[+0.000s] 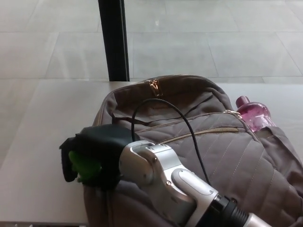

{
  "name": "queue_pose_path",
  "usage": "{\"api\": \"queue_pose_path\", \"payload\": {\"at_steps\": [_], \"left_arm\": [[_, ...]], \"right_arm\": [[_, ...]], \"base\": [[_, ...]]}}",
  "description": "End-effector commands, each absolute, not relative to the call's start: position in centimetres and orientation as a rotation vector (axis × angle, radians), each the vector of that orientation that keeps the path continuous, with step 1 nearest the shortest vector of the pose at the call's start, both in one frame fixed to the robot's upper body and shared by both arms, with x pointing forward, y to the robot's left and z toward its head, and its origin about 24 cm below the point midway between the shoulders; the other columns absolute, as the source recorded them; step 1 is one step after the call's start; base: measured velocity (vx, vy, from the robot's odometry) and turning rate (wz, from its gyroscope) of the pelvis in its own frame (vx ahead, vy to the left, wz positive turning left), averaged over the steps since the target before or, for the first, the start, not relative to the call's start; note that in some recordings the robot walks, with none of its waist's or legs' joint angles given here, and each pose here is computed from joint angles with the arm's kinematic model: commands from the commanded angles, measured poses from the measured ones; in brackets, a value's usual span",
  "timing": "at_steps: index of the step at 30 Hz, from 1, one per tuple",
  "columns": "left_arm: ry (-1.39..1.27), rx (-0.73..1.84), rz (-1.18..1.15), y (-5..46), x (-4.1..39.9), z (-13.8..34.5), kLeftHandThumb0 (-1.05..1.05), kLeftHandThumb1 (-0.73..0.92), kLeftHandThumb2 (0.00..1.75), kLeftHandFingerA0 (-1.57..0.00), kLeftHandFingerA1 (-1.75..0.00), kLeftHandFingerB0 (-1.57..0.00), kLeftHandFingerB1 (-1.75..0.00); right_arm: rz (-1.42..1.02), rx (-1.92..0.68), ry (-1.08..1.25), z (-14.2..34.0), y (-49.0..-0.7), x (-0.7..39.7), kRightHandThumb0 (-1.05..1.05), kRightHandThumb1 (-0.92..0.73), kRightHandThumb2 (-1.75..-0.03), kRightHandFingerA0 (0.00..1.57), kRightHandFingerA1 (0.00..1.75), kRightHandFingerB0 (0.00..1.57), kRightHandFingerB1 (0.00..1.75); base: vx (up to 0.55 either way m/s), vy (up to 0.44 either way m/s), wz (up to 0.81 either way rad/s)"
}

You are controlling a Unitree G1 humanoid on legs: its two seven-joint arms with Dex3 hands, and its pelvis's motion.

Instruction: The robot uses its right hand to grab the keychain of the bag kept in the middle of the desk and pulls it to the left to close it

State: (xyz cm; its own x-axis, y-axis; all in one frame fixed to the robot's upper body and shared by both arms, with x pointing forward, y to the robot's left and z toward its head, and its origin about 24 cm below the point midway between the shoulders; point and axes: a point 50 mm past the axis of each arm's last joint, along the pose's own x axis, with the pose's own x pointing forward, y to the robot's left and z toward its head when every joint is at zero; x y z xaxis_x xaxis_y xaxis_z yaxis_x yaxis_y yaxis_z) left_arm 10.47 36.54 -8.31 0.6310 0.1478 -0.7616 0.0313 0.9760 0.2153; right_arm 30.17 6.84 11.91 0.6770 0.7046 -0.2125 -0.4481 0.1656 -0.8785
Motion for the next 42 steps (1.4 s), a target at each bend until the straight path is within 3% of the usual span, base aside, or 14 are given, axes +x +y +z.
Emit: {"api": "queue_pose_path", "payload": {"at_steps": [1, 9, 10, 11, 15, 17, 18, 20, 22, 24, 31, 32, 34, 42], "left_arm": [[0.889, 0.242, 0.045, 35.7, 10.4, -8.9, -0.67, 0.75, 0.63, -0.53, -0.49, -0.47, -0.4], [0.886, 0.232, 0.014, 34.6, 10.9, -9.4, -0.7, 0.74, 0.63, -0.52, -0.49, -0.48, -0.41], [0.894, 0.232, 0.017, 34.6, 10.9, -9.5, -0.68, 0.74, 0.62, -0.53, -0.51, -0.49, -0.42], [0.888, 0.234, 0.009, 34.5, 11.1, -9.5, -0.7, 0.75, 0.62, -0.52, -0.52, -0.45, -0.41], [0.892, 0.224, 0.021, 34.5, 11.0, -9.6, -0.71, 0.57, 0.96, -0.48, -0.62, -0.4, -0.54], [0.884, 0.234, 0.018, 34.9, 11.0, -9.2, -0.76, 0.61, 0.77, -0.52, -0.59, -0.45, -0.48], [0.882, 0.24, 0.014, 34.9, 11.0, -9.2, -0.75, 0.62, 0.76, -0.51, -0.56, -0.43, -0.47], [0.887, 0.245, 0.015, 35.0, 10.8, -9.2, -0.74, 0.63, 0.75, -0.49, -0.52, -0.4, -0.44], [0.888, 0.24, 0.018, 35.1, 10.8, -9.1, -0.69, 0.75, 0.62, -0.53, -0.49, -0.45, -0.4], [0.893, 0.257, 0.015, 35.2, 10.9, -9.1, -0.69, 0.76, 0.63, -0.54, -0.49, -0.46, -0.4], [0.912, 0.256, 0.012, 35.3, 10.4, -9.2, -0.68, 0.75, 0.62, -0.56, -0.51, -0.48, -0.42], [0.915, 0.26, 0.016, 35.2, 10.4, -9.3, -0.67, 0.75, 0.62, -0.56, -0.51, -0.48, -0.42], [0.92, 0.254, 0.031, 35.3, 10.2, -9.3, -0.66, 0.74, 0.63, -0.57, -0.5, -0.48, -0.41], [0.927, 0.259, 0.036, 35.8, 9.3, -9.2, -0.7, 0.74, 0.63, -0.56, -0.48, -0.43, -0.39]], "right_arm": [[0.865, -1.011, -0.393, 14.9, 16.0, 25.5, -0.26, -0.64, -0.91, 0.86, 1.19, 0.78, 0.86], [0.943, -0.842, -0.436, 17.5, 19.9, 21.9, -0.32, -0.63, -0.71, 0.82, 1.38, 0.71, 0.78], [0.94, -0.857, -0.472, 17.7, 20.2, 21.4, -0.32, -0.64, -0.81, 0.84, 1.5, 0.71, 0.96], [0.959, -0.834, -0.519, 18.0, 20.7, 20.5, -0.28, -0.54, -0.99, 0.92, 1.75, 0.69, 1.62], [0.986, -0.799, -0.582, 18.1, 21.0, 19.3, -0.23, -0.52, -0.9, 0.93, 1.75, 0.69, 1.69], [0.999, -0.809, -0.589, 18.1, 20.6, 19.7, -0.24, -0.55, -0.97, 1.01, 1.71, 0.7, 1.36], [1.028, -0.831, -0.581, 17.8, 19.9, 20.4, -0.29, -0.65, -0.78, 0.74, 1.26, 0.43, 0.69], [1.028, -0.996, -0.598, 17.5, 18.8, 21.7, -0.62, -0.58, -0.95, 0.31, 0.69, 0.02, 0.42], [0.983, -1.15, -0.626, 17.4, 17.7, 22.9, -1.05, -0.65, -1.04, 0.0, 0.26, 0.0, 0.05], [0.968, -1.19, -0.625, 17.4, 16.9, 23.6, -0.99, -0.73, -0.63, 0.0, 0.0, 0.0, 0.0], [0.911, -1.243, -0.505, 18.9, 12.1, 27.8, -1.05, -0.72, -0.65, 0.0, 0.0, 0.0, 0.0], [0.881, -1.245, -0.501, 19.4, 10.8, 28.6, -1.05, -0.61, -1.06, 0.0, 0.19, 0.0, 0.0], [0.861, -1.238, -0.485, 20.3, 9.5, 29.4, -1.05, -0.74, -0.65, 0.0, 0.0, 0.0, 0.0], [0.676, -1.265, -0.391, 25.7, 0.2, 33.2, -1.05, -0.81, -0.69, 0.0, 0.0, 0.0, 0.0]], "base": [[0.0, 0.0, 0.0], [0.0, 0.0, 0.0], [0.0, 0.0, 0.0], [0.0, 0.0, 0.0], [0.0, 0.0, 0.0], [0.0, 0.0, 0.0], [0.0, 0.0, 0.0], [0.0, 0.0, 0.0], [0.0, 0.0, 0.0], [0.0, 0.0, 0.0], [0.0, 0.0, 0.0], [0.0, 0.0, 0.0], [0.0, 0.0, 0.0], [0.0, 0.0, 0.0]]}}
